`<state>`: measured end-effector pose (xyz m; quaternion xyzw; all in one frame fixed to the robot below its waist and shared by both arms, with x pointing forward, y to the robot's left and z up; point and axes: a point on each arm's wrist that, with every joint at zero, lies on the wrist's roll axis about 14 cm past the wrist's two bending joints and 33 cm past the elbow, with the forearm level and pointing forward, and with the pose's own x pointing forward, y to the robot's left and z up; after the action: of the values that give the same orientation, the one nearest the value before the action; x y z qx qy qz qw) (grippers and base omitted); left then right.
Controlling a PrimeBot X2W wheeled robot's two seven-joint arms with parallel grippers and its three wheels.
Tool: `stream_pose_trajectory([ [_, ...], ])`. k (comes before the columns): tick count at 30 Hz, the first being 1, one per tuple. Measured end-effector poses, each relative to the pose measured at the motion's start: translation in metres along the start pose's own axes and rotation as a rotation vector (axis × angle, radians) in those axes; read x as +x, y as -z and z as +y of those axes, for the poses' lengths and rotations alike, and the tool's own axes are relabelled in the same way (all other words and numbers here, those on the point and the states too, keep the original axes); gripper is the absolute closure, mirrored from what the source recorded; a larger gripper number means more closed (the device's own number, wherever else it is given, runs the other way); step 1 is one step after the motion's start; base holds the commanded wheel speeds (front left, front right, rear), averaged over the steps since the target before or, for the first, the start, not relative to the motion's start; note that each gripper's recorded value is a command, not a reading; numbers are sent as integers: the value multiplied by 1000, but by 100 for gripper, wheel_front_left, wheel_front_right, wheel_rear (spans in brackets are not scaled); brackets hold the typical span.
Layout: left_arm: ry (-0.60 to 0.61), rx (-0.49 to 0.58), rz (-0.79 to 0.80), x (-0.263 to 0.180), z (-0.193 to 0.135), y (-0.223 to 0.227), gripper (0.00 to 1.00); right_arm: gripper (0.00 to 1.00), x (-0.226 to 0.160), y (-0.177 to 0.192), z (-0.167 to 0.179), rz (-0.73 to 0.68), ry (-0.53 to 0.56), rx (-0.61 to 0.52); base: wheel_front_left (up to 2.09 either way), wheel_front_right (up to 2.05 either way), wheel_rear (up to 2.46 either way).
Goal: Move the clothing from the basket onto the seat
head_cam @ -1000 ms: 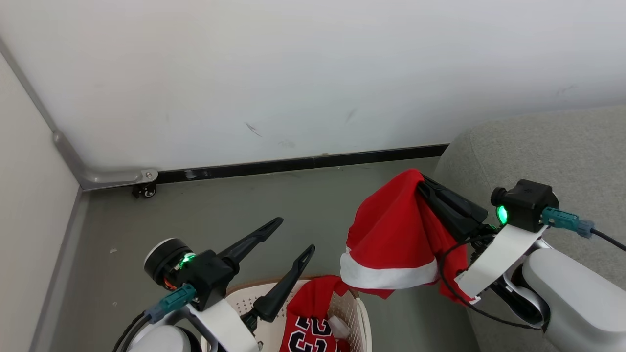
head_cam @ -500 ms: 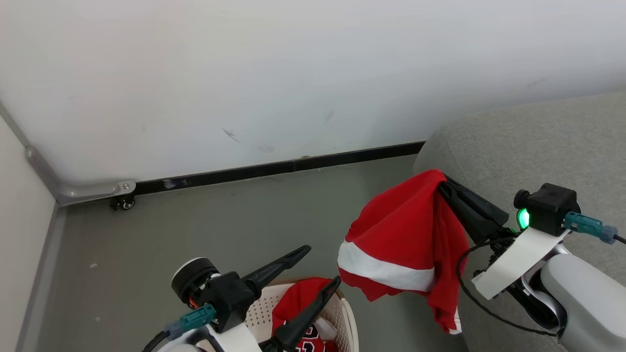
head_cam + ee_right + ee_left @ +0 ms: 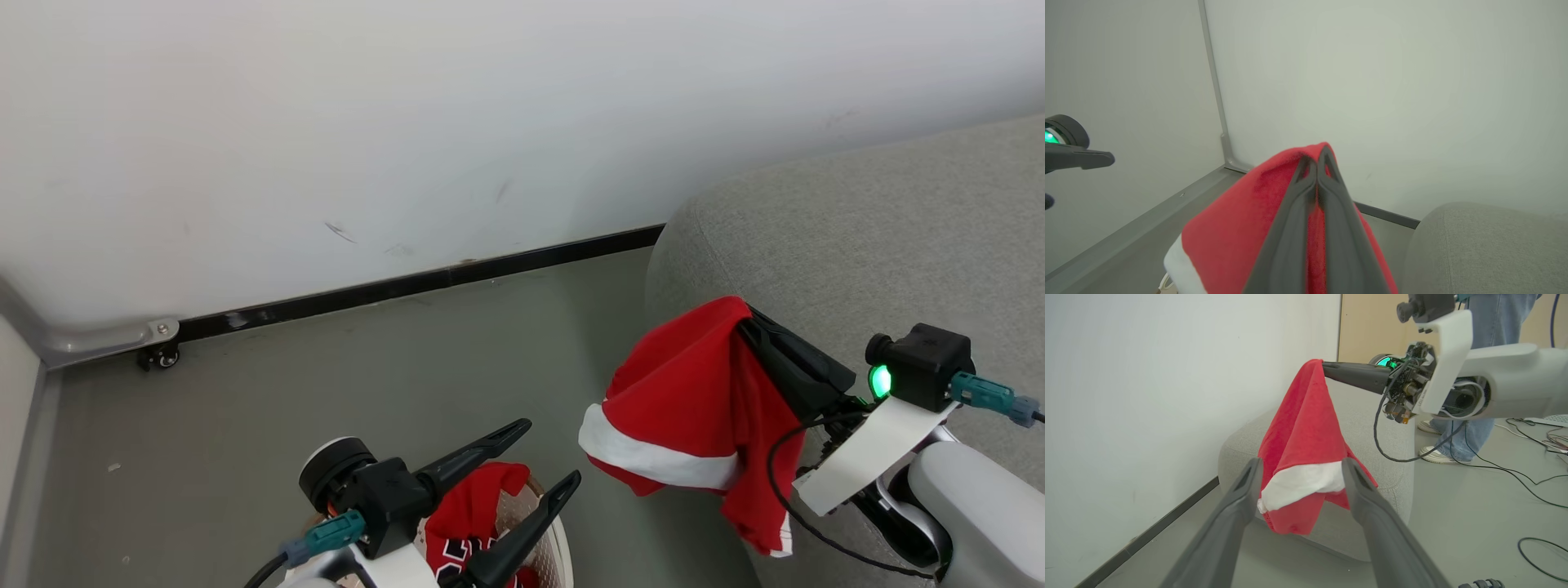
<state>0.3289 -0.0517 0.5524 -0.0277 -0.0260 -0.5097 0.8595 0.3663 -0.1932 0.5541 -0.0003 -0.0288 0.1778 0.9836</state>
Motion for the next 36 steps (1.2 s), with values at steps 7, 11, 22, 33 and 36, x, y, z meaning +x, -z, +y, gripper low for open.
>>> stream_pose_trajectory([
  [7,22,-19,10,6,0,7,0,100,-8,1,-13,2,44,3,0,0,0],
  [11,29,-26,22,10,3,12,0,100,-12,3,-24,11,76,1,0,0,0],
  [22,29,-48,18,23,19,17,0,100,-18,5,-61,26,178,6,0,0,0],
  [33,11,-59,25,32,46,27,0,100,-1,-29,-112,-23,269,-36,0,0,0],
  [36,10,-64,22,35,52,29,0,100,4,-33,-123,-16,289,-44,0,0,0],
])
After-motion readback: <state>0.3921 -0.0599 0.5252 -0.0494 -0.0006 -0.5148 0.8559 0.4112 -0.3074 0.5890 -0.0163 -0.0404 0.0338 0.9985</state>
